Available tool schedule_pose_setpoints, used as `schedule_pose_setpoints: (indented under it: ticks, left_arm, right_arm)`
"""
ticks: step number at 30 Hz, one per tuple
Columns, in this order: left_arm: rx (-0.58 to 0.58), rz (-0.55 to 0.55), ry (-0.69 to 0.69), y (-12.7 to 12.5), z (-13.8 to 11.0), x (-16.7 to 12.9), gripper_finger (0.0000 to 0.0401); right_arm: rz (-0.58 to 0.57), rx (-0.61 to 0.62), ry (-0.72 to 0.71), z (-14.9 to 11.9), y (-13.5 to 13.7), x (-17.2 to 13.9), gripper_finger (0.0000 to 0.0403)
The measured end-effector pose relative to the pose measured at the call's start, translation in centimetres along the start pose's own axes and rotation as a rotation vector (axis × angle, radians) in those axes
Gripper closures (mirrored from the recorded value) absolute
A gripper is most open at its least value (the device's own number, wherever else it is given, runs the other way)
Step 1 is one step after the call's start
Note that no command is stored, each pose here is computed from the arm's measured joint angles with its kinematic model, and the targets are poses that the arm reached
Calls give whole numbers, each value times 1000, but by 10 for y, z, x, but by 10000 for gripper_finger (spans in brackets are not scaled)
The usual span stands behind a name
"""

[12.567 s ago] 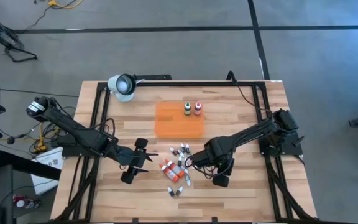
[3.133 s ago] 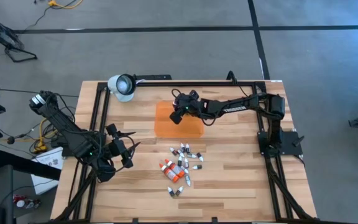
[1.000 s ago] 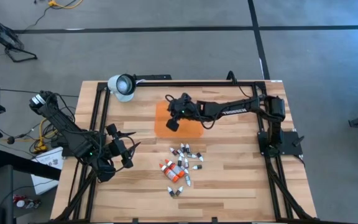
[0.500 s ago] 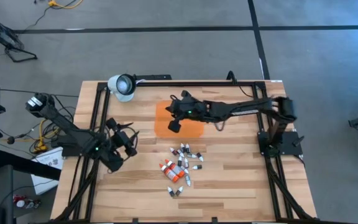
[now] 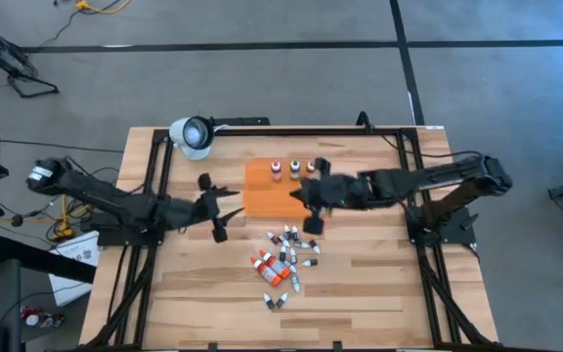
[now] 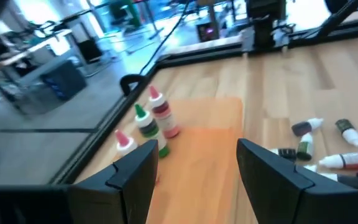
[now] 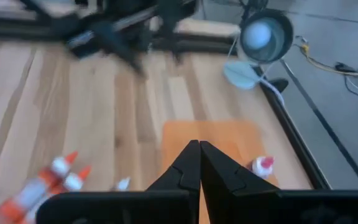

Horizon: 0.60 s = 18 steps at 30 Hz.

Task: Pick & Place food coloring
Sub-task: Put the big orange food coloring bottle into the orange bin

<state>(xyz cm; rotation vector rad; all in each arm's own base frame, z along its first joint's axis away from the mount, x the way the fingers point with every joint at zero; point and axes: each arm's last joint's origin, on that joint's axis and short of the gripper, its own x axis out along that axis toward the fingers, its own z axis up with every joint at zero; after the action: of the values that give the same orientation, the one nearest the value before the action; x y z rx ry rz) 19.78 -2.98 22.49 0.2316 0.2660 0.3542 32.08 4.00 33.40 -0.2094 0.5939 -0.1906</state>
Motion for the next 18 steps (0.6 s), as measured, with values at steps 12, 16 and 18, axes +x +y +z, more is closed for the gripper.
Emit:
schedule_pose_setpoints:
  ticks: [12, 16, 18]
  left_arm:
    - [-85, -394, 76, 19, -16, 23, 189]
    - [-45, -474, 131, 0, -23, 23, 189]
    - [-23, -523, 147, -11, -26, 22, 189]
  right_arm:
    - [-15, 15, 15, -63, 60, -51, 403]
    - [29, 28, -6, -94, 80, -56, 403]
    - [40, 36, -29, -107, 90, -58, 403]
